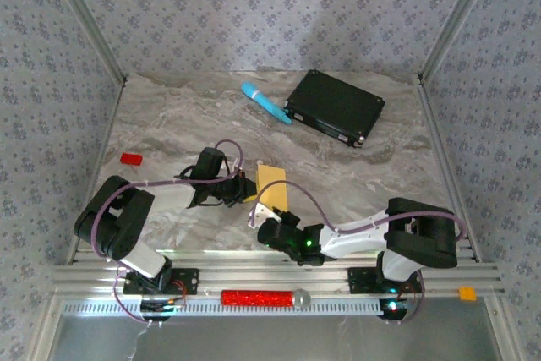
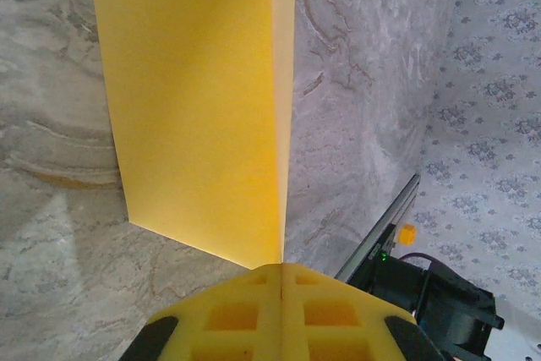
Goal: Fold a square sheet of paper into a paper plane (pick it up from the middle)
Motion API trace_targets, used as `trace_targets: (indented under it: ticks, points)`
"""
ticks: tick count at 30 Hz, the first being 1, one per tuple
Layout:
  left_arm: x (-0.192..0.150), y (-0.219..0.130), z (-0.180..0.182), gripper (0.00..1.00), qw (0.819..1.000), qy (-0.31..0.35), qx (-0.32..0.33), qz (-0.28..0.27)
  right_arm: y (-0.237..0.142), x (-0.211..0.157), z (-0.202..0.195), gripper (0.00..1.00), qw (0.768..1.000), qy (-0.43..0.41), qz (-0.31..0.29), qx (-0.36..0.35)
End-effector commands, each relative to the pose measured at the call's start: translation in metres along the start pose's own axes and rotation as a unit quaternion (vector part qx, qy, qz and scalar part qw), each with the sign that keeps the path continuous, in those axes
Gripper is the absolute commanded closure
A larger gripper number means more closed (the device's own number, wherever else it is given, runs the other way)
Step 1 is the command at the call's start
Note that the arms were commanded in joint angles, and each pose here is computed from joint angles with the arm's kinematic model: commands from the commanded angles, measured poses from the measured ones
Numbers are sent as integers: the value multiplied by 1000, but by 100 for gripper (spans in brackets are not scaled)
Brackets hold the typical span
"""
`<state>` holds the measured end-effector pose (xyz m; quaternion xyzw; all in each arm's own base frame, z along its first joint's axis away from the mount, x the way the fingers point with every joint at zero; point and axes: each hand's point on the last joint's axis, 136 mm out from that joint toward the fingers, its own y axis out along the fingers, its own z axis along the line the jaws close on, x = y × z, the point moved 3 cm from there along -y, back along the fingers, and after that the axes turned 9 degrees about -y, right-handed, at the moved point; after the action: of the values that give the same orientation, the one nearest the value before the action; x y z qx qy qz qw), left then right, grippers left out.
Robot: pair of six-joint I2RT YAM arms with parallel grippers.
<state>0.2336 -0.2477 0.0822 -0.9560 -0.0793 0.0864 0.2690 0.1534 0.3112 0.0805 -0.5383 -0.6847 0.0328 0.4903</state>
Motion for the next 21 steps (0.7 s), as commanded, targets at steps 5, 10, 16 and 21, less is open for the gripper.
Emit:
trace_targets:
  ticks: [5,10,16,21]
  points:
    - [0,-4,-2,100,1000,2,-3,-8,-3,3,-4,76,1000,23,-12,-9]
    - [0,-4,-2,100,1000,1,-1,-8,-3,2,-4,85,1000,29,-11,-3]
    - [0,-5,0,92,1000,-1,7,-14,-3,2,-4,92,999,46,-10,10]
    - [5,-14,10,60,998,-7,49,-47,-5,1,0,93,992,101,-5,69]
